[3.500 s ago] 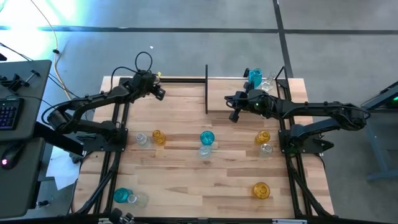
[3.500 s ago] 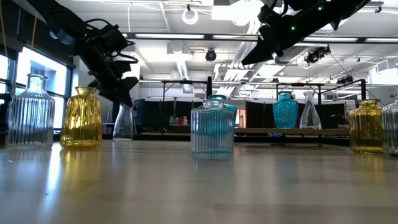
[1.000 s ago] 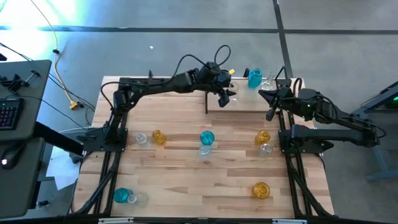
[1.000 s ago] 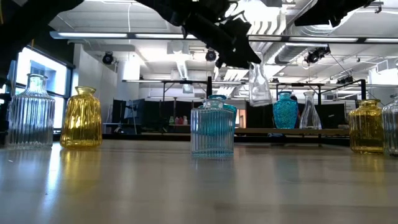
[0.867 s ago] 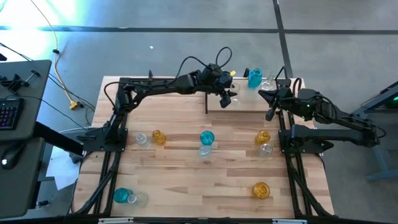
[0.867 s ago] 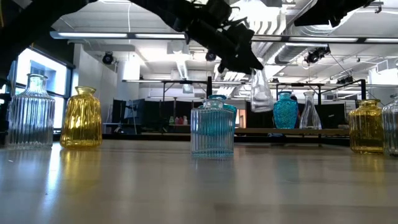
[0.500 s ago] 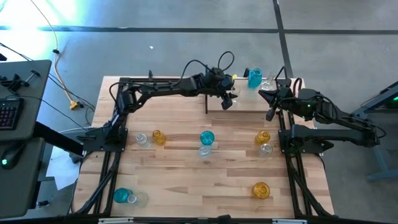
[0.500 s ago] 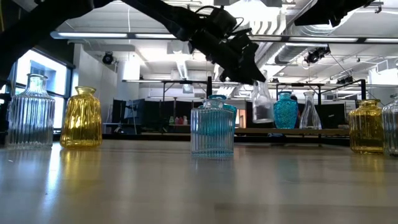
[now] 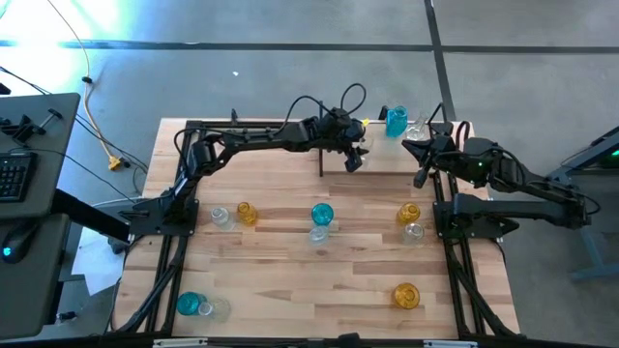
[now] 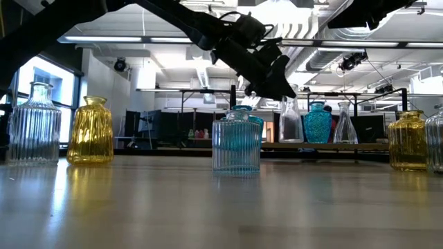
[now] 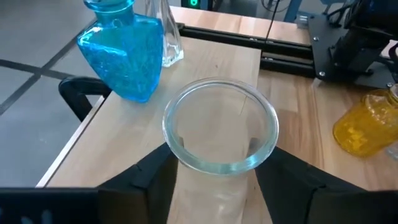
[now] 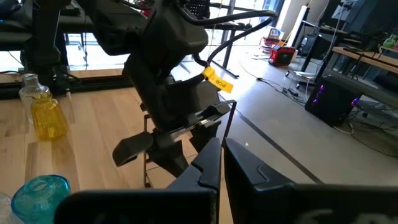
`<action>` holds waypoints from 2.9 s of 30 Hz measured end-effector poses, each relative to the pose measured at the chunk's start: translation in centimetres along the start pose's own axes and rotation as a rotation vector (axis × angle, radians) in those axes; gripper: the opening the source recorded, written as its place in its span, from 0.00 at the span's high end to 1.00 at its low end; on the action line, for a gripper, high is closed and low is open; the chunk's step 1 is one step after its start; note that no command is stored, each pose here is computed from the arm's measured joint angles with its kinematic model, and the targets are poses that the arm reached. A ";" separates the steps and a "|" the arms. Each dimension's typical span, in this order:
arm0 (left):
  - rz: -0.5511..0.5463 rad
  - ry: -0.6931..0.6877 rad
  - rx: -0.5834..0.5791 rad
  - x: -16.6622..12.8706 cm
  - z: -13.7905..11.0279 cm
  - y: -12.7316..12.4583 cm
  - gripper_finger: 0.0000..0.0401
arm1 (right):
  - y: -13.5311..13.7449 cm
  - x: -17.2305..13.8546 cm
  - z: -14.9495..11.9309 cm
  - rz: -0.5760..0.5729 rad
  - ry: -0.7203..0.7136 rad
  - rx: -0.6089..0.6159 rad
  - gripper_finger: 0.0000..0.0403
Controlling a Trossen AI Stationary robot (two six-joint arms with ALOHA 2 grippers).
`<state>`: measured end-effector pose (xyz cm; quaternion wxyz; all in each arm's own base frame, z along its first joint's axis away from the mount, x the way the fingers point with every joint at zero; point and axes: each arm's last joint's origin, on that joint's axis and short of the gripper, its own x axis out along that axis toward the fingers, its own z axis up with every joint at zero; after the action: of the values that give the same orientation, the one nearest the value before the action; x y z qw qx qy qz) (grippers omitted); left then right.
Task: Sort vases onto shelf
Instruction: Put the transparent vase on the shelf
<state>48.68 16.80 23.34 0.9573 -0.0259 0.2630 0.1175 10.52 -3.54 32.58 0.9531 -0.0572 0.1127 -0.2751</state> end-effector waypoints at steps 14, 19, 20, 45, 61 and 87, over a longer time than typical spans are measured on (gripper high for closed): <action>0.013 -0.187 0.109 -6.0 5.3 0.4 0.42 | 0.0 0.0 -0.2 0.003 0.020 -0.008 1.00; -0.059 -0.246 0.183 -10.8 6.6 -0.5 0.59 | 0.3 0.0 -0.4 0.091 0.030 0.012 1.00; -0.075 -0.278 0.193 -11.4 6.5 -0.7 0.64 | 0.4 0.0 -0.4 0.113 0.036 0.011 1.00; 0.002 -0.544 -0.011 -20.8 -11.7 -2.1 1.00 | 6.4 11.3 -8.3 0.049 0.275 -0.023 1.00; 0.028 -0.520 -0.020 -20.7 -12.4 -2.0 1.00 | 3.1 14.3 -10.4 -0.180 0.354 0.105 1.00; 0.028 -0.494 -0.021 -20.6 -12.7 -2.0 1.00 | 0.4 14.9 -10.0 -0.259 0.291 0.158 1.00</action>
<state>25.68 9.07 22.91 0.9904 -0.0026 0.0200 0.1365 20.49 -11.70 20.08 0.8849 0.0443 0.2191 -0.4086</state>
